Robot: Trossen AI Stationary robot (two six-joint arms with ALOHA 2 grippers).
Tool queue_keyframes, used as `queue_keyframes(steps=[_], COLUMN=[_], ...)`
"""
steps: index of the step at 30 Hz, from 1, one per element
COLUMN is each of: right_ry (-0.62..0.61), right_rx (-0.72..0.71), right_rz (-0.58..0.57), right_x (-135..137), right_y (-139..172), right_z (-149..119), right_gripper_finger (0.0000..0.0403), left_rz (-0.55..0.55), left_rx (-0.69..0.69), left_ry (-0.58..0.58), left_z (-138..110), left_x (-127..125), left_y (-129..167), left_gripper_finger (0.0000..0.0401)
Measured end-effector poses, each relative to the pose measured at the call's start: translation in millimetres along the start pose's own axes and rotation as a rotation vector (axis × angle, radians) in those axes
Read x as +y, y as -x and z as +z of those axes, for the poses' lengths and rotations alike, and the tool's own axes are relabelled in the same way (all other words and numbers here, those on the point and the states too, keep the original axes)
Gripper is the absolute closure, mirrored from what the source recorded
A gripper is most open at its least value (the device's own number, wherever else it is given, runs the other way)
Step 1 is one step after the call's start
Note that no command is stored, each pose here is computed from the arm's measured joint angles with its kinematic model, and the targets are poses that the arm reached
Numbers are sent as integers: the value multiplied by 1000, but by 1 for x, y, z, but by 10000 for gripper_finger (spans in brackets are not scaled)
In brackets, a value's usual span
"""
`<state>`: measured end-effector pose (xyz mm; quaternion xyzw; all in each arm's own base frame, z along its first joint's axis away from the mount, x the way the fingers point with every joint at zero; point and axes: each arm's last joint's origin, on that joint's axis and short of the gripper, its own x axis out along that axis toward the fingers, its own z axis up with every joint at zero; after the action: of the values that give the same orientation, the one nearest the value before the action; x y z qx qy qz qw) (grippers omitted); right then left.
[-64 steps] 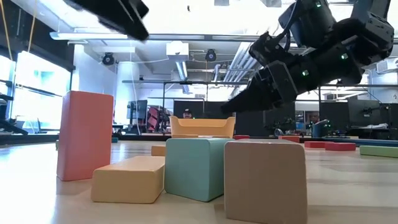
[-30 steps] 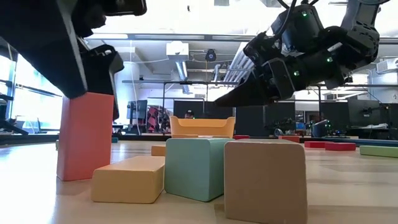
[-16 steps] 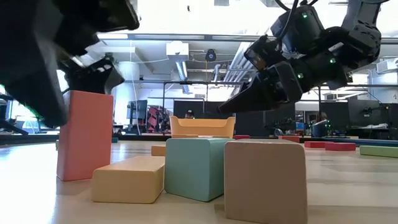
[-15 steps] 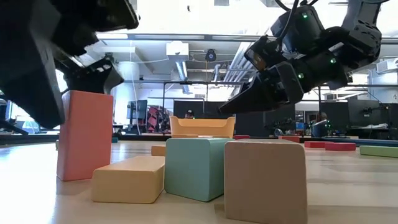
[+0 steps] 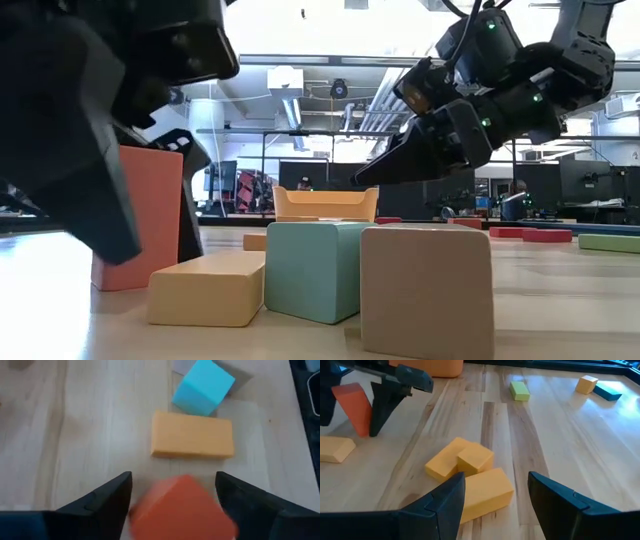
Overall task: Sort blocks by size
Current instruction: Put the small orange block into the yellow bin
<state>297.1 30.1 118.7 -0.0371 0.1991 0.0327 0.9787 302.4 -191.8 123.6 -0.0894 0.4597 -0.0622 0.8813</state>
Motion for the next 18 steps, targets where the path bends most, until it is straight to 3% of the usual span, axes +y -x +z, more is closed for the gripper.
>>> queue_keyframes(steps=[7, 11, 18], right_ry=[0, 1, 10], right_rx=[1, 1, -7], right_rz=[0, 0, -3], right_x=[0, 0, -1], right_y=[0, 0, 0], right_z=[0, 0, 1], right_gripper_finger=[190, 190, 190], left_rz=[-42, -63, 99], left_rx=[57, 190, 520], left_ry=[11, 8, -46], left_z=[0, 10, 48], left_x=[3, 8, 11], left_y=[0, 5, 51], left_gripper_finger=[206, 254, 254])
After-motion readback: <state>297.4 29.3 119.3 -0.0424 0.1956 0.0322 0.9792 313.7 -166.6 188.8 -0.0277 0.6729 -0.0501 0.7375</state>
